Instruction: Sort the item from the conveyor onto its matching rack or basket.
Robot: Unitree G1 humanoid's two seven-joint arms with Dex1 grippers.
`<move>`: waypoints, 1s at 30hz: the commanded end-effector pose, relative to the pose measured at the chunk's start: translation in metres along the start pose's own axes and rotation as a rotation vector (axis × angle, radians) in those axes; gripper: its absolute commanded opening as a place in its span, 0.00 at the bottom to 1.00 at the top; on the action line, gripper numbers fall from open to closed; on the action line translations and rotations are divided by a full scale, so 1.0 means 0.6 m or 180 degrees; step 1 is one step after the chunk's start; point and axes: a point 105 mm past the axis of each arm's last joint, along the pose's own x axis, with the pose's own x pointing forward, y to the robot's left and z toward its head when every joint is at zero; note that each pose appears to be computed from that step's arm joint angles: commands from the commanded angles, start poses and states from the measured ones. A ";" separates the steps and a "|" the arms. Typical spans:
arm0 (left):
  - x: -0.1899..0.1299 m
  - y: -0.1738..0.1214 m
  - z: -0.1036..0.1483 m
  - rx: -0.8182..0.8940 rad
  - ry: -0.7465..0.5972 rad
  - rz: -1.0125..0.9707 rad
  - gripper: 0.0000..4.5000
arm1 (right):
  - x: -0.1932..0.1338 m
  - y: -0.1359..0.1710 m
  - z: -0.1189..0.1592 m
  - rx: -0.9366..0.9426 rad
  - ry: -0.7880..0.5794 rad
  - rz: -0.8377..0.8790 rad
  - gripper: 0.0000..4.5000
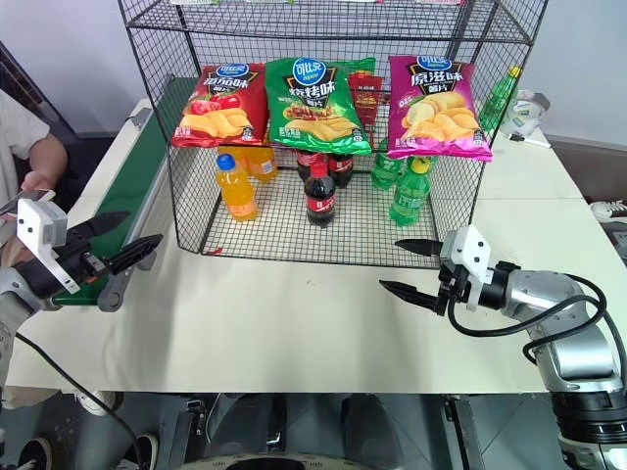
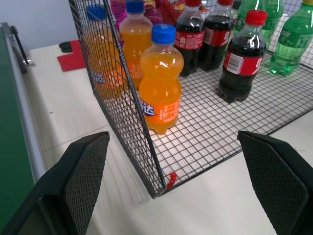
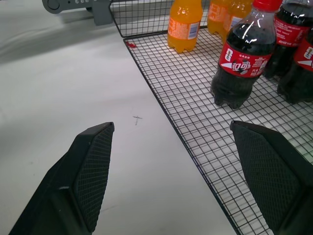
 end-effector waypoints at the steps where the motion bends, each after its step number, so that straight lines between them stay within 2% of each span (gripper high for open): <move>1: 0.000 -0.001 0.009 0.0113 -0.0032 -0.0013 1.00 | -0.006 -0.003 0.007 -0.0099 -0.0016 -0.0036 0.88; 8: 0.001 0.006 0.014 0.0270 -0.0090 0.0108 1.00 | -0.007 -0.007 0.009 -0.0118 -0.0012 -0.0050 0.88; 30: 0.003 -0.005 0.007 0.0182 -0.0090 -0.0027 1.00 | -0.002 -0.006 0.006 -0.0172 0.0012 -0.0021 0.88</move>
